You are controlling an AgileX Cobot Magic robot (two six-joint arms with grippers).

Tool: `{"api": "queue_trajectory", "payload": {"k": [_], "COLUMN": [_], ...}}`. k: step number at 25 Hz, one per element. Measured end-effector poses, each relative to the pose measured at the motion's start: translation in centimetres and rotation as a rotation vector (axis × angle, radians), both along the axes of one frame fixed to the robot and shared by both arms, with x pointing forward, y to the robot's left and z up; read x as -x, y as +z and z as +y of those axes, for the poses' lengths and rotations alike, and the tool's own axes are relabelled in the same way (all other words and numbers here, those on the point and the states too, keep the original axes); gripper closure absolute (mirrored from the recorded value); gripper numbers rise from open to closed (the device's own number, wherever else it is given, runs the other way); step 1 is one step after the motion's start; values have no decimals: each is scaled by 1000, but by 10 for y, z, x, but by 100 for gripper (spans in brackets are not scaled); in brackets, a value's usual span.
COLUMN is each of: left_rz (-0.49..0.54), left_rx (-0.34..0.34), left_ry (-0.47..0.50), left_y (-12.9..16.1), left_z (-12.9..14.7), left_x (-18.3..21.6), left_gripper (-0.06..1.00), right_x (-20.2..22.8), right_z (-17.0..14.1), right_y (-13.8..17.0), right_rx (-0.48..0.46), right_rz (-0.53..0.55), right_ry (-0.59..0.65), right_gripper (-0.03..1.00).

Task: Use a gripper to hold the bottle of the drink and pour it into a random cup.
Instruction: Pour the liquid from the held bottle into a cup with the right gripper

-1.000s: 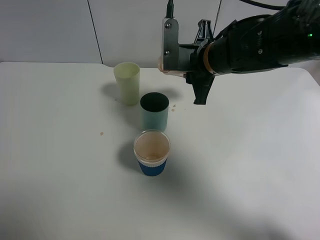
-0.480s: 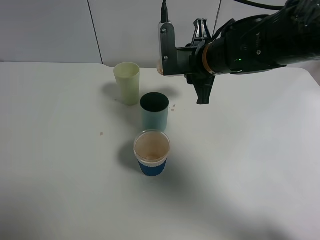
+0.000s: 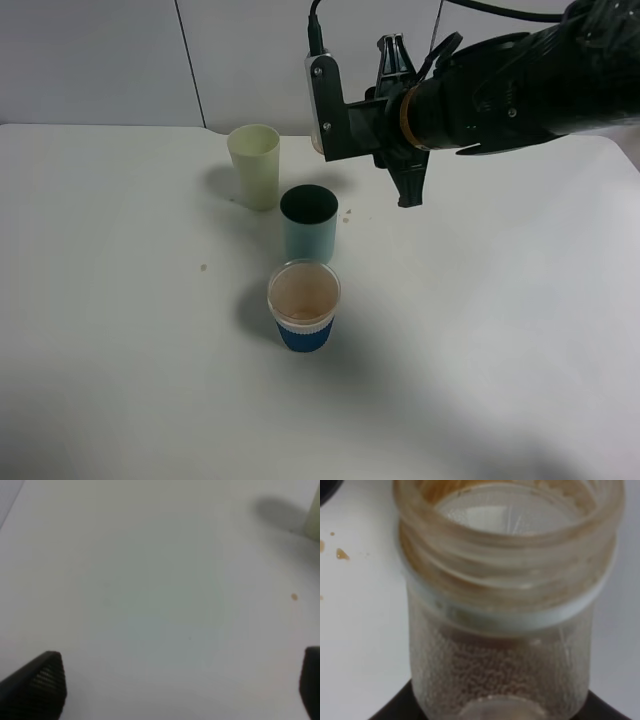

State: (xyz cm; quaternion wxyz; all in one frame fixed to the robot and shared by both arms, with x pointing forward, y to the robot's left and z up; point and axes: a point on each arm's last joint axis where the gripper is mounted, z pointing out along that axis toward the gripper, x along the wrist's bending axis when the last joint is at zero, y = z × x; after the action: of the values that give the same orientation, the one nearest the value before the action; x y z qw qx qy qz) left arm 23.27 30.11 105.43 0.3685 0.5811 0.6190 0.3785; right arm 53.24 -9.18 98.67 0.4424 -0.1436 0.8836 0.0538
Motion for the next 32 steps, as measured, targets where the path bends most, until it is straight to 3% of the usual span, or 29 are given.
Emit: {"api": "queue_trajectory", "payload": {"k": [20, 32], "left_rz": [0, 0], "left_rx": [0, -4], "left_ry": [0, 3], "left_y": [0, 0], "left_z": [0, 0], "left_x": [0, 0], "left_gripper": [1, 1], "right_x": [-2, 2], "right_z": [-7, 2], "right_y": [-5, -11], "right_rx": [32, 67], "right_rz": [16, 14], "right_ry": [-99, -42], "right_gripper": [61, 61]}}
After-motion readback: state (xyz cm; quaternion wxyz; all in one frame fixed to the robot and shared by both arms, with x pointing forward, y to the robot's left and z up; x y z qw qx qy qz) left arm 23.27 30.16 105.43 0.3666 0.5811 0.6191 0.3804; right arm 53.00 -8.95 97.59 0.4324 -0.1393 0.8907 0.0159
